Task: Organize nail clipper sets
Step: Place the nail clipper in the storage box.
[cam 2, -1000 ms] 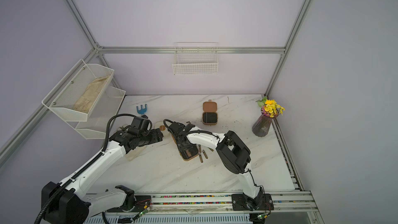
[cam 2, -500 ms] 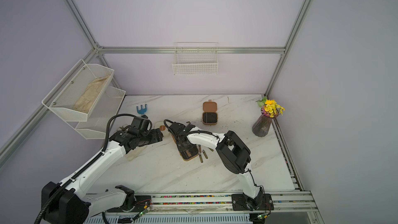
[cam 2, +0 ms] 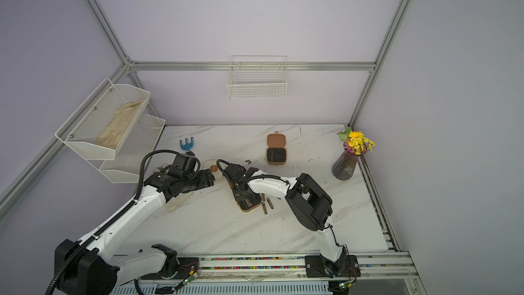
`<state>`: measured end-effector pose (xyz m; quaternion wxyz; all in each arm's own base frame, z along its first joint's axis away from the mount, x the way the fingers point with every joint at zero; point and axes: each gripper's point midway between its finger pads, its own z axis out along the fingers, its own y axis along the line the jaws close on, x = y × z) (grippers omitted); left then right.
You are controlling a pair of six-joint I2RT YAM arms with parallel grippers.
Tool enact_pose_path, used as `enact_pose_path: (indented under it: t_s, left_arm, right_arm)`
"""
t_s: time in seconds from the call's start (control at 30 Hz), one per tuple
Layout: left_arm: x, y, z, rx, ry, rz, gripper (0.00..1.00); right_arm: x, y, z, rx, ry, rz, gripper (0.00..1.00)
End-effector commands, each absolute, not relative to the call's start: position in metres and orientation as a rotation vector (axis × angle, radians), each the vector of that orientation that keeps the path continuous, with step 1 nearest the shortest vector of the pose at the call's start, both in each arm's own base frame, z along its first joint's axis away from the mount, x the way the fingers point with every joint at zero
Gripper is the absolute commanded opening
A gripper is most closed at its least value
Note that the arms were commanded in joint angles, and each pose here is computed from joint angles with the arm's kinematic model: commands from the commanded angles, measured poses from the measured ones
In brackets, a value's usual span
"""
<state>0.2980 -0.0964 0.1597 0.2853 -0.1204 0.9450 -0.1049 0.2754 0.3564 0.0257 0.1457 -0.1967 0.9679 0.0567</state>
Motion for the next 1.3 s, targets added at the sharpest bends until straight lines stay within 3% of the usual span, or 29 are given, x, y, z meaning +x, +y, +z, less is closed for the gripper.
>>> enact_pose_path:
  t_s: [0.0, 0.53, 0.93, 1.13, 1.27]
  left_arm:
    - [0.297, -0.09, 0.153, -0.322, 2.533, -0.244, 0.84]
    - [0.298, -0.087, 0.157, -0.327, 2.521, -0.231, 0.84]
    - [0.299, -0.089, 0.162, -0.326, 2.51, -0.249, 0.84]
    - [0.298, -0.089, 0.168, -0.318, 2.493, -0.263, 0.84]
    - [0.297, -0.09, 0.173, -0.309, 2.479, -0.282, 0.84]
  right_arm:
    - [0.218, 0.295, -0.083, -0.623, 3.107, -0.133, 0.16]
    - [0.243, 0.333, -0.064, -0.61, 3.052, -0.035, 0.17]
    - [0.275, 0.367, 0.06, -0.615, 2.785, 0.225, 0.24]
    - [0.27, 0.343, 0.106, -0.604, 2.714, 0.198, 0.31]
    - [0.257, 0.309, 0.099, -0.64, 2.756, 0.095, 0.35]
